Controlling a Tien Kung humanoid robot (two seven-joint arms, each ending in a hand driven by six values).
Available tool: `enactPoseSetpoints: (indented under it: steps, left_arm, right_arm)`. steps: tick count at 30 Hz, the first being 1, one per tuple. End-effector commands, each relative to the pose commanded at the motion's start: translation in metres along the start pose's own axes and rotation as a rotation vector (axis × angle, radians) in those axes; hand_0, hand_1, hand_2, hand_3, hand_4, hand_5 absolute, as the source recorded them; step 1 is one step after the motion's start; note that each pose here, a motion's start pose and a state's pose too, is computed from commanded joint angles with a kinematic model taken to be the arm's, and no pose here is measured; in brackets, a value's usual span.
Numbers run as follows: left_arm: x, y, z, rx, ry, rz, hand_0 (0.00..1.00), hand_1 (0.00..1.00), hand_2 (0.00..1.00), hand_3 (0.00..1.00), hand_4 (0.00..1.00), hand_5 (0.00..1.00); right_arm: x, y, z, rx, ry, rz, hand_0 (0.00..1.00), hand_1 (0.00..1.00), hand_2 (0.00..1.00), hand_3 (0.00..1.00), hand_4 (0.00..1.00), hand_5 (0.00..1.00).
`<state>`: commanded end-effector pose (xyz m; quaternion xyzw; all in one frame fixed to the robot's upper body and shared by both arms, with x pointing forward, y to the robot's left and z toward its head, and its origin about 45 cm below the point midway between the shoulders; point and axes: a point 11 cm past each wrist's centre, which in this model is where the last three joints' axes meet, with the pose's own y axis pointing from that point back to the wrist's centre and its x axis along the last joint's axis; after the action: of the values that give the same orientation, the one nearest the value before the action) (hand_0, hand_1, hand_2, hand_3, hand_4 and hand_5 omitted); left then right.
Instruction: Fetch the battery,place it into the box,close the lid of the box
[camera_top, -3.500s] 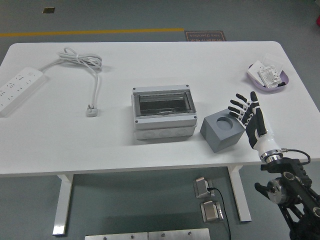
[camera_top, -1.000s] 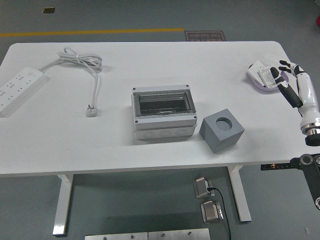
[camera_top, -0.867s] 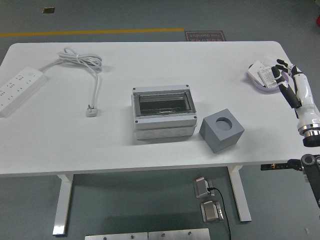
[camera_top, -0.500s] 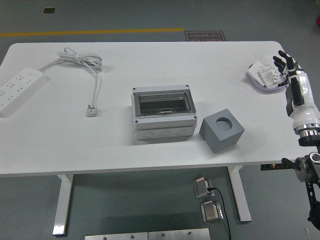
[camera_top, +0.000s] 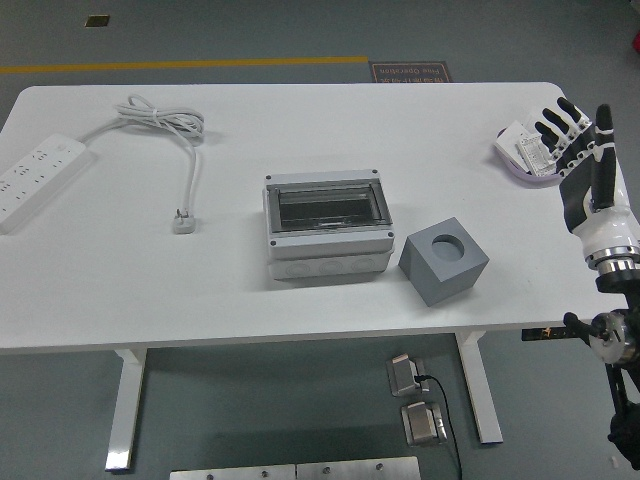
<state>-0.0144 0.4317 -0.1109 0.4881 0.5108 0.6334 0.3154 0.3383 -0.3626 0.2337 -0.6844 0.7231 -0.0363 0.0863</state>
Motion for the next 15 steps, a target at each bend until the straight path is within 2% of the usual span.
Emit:
enactPoseSetpoints:
  steps: [5, 6, 11, 12, 15]
  left_arm:
    - [-0.0042, -0.0003, -0.0016, 0.000, 0.004, -0.008, 0.656, 0.644, 0.617, 0.643, 0.694, 0.268]
    - [-0.0051, -0.0004, -0.0020, -0.001, 0.004, -0.010, 0.656, 0.644, 0.617, 0.643, 0.694, 0.269]
    - [-0.0076, -0.0006, -0.0034, -0.001, 0.003, -0.015, 0.656, 0.644, 0.617, 0.643, 0.694, 0.269]
    - [-0.0080, -0.0006, -0.0037, -0.001, 0.003, -0.016, 0.656, 0.644, 0.617, 0.644, 0.695, 0.269]
    - [-0.0087, -0.0007, -0.0041, -0.001, 0.004, -0.017, 0.656, 0.644, 0.617, 0.644, 0.695, 0.269]
  right_arm:
    - [0.0019, 0.0004, -0.0018, 0.006, -0.004, 0.009, 0.670, 0.732, 0.776, 0.828, 0.998, 0.998]
    - [0.0016, 0.0003, -0.0024, 0.008, 0.002, 0.008, 0.331, 0.482, 0.650, 0.765, 0.998, 0.998]
    - [-0.0006, -0.0004, -0.0053, 0.013, 0.021, 0.006, 0.331, 0.482, 0.650, 0.765, 0.998, 0.998]
    - [-0.0010, -0.0006, -0.0060, 0.015, 0.022, 0.006, 0.165, 0.249, 0.283, 0.419, 0.989, 0.998]
    - [-0.0010, -0.0013, -0.0086, 0.025, 0.018, 0.016, 0.165, 0.249, 0.283, 0.419, 0.989, 0.998]
